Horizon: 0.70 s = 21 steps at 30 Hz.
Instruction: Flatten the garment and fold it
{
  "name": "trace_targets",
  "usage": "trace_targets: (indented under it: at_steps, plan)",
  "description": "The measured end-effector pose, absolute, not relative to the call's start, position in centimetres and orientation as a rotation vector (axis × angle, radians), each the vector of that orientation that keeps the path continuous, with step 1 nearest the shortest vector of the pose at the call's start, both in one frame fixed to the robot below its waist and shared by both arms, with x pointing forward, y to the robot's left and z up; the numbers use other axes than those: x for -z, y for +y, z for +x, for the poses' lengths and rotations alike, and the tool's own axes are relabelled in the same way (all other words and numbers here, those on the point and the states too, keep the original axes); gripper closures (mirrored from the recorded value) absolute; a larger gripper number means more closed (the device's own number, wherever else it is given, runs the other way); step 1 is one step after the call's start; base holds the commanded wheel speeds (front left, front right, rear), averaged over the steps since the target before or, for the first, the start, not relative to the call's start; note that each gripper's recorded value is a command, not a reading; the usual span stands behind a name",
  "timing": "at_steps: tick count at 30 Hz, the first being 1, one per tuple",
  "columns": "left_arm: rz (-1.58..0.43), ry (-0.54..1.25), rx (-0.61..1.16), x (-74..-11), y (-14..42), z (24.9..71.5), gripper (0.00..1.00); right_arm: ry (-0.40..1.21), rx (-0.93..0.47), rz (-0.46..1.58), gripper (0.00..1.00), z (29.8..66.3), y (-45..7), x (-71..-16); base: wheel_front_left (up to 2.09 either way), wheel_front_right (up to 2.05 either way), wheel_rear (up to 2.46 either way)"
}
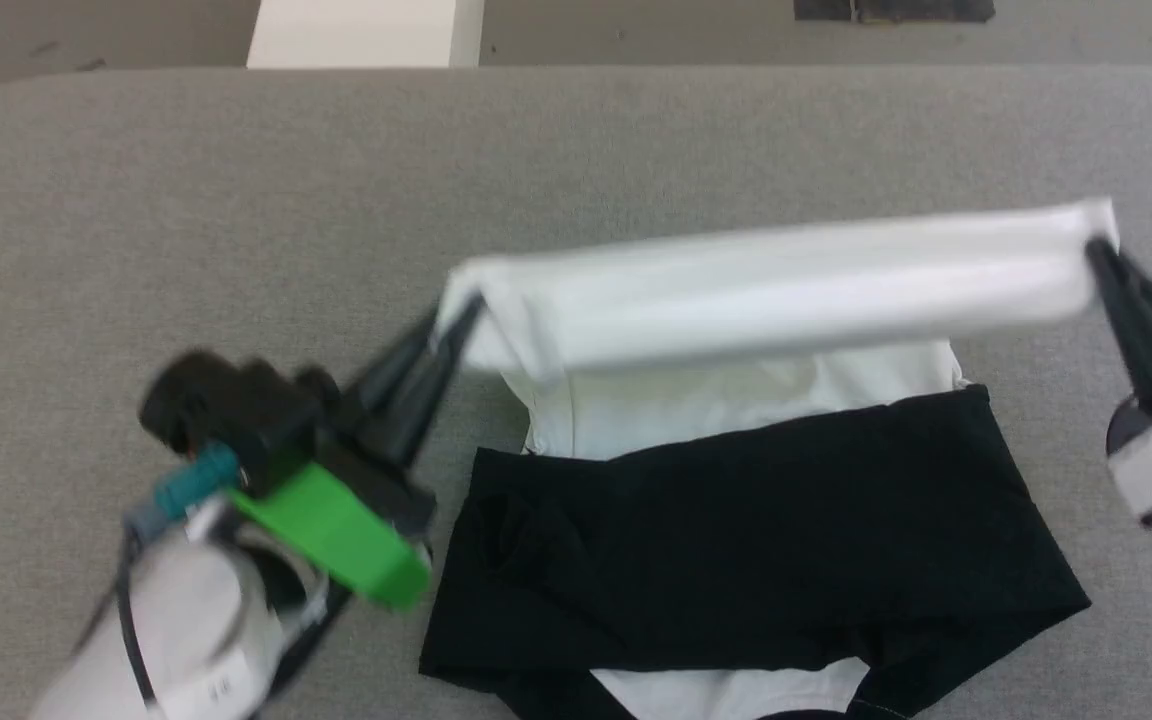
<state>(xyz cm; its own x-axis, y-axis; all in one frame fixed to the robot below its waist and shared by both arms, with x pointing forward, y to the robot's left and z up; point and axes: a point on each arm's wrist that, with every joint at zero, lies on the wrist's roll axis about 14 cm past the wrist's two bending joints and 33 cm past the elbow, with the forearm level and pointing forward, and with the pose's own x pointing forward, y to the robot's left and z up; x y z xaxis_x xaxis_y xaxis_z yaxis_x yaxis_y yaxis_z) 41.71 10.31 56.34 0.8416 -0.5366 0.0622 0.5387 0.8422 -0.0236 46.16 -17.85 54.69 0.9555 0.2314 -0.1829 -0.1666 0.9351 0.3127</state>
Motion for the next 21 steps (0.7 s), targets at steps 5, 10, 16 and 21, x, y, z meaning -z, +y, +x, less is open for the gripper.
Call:
trace_targets:
  at_steps: [5, 10, 16, 21]
  plan:
    - [-0.096, -0.015, 0.541, -54.6, 9.9, 37.6, 1.0, 0.267, -0.205, 0.338, 1.0, 42.6, -17.6, -53.2, 0.0, 0.0, 0.0]
    - [-0.102, 0.035, 0.512, -52.1, 9.6, 34.9, 1.0, 0.335, -0.2, 0.353, 1.0, 39.7, -17.4, -50.6, 0.0, 0.0, 0.0]
    - [-0.039, 0.108, 0.55, -48.6, 9.0, 32.5, 1.0, 0.435, -0.29, 0.286, 1.0, 36.6, -15.3, -47.5, 0.0, 0.0, 0.0]
    - [-0.011, 0.136, 0.624, -47.0, 7.8, 30.5, 1.0, 0.493, -0.352, 0.213, 1.0, 34.6, -14.7, -45.5, 0.0, 0.0, 0.0]
